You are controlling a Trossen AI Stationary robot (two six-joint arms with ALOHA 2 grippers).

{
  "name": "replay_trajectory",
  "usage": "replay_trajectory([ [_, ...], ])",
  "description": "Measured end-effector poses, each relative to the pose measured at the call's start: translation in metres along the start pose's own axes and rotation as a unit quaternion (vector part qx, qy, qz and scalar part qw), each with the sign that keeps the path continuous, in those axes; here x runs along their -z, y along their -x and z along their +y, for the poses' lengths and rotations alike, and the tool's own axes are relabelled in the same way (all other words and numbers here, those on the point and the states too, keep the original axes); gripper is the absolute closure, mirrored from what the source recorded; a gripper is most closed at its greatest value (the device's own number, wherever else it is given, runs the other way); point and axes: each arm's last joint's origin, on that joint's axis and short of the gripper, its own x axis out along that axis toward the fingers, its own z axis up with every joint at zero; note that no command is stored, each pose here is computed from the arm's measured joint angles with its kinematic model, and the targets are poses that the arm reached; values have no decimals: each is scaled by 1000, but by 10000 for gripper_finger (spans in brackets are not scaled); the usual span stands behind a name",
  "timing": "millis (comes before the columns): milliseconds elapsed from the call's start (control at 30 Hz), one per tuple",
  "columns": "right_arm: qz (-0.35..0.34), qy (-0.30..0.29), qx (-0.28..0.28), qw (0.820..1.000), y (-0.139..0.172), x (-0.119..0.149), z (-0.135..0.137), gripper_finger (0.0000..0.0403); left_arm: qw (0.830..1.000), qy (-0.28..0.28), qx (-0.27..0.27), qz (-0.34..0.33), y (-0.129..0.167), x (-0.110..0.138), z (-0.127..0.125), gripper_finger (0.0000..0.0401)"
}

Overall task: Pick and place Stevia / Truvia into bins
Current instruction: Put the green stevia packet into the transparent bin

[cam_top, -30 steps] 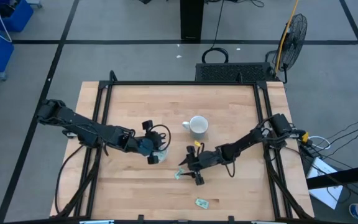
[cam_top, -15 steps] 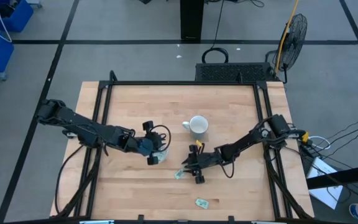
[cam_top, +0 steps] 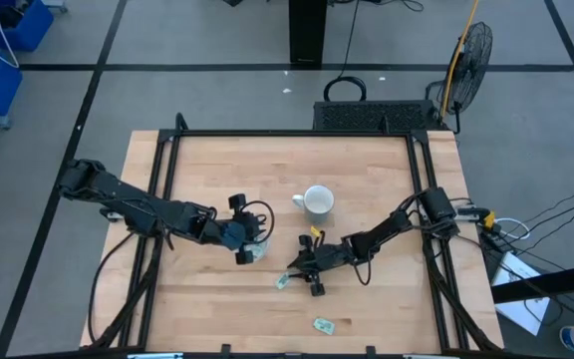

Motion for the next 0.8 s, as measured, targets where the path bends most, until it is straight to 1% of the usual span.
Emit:
replay_trajectory([
  [200, -10, 43, -2, 999, 0, -2, -1, 366, 1000, -12, -3, 0, 0, 0, 0, 323],
  [300, -13, 54, 3, 998, 0, -2, -4, 396, 1000, -18, -5, 0, 0, 0, 0, 323],
  [433, -33, 85, 13, 996, 0, -6, -7, 398, 999, -32, -6, 0, 0, 0, 0, 323],
  [533, -58, 110, 22, 992, 4, -16, -11, 402, 999, -42, -28, -6, 4, -1, 2, 323],
  [667, -89, 131, 42, 986, 13, -33, -21, 402, 995, -50, -76, -33, 20, -6, 11, 323],
  [733, -112, 145, 73, 980, 19, -44, -29, 402, 992, -46, -104, -51, 32, -9, 18, 323],
  [800, -141, 145, 108, 973, 24, -57, -39, 402, 988, -33, -134, -72, 44, -12, 26, 323],
])
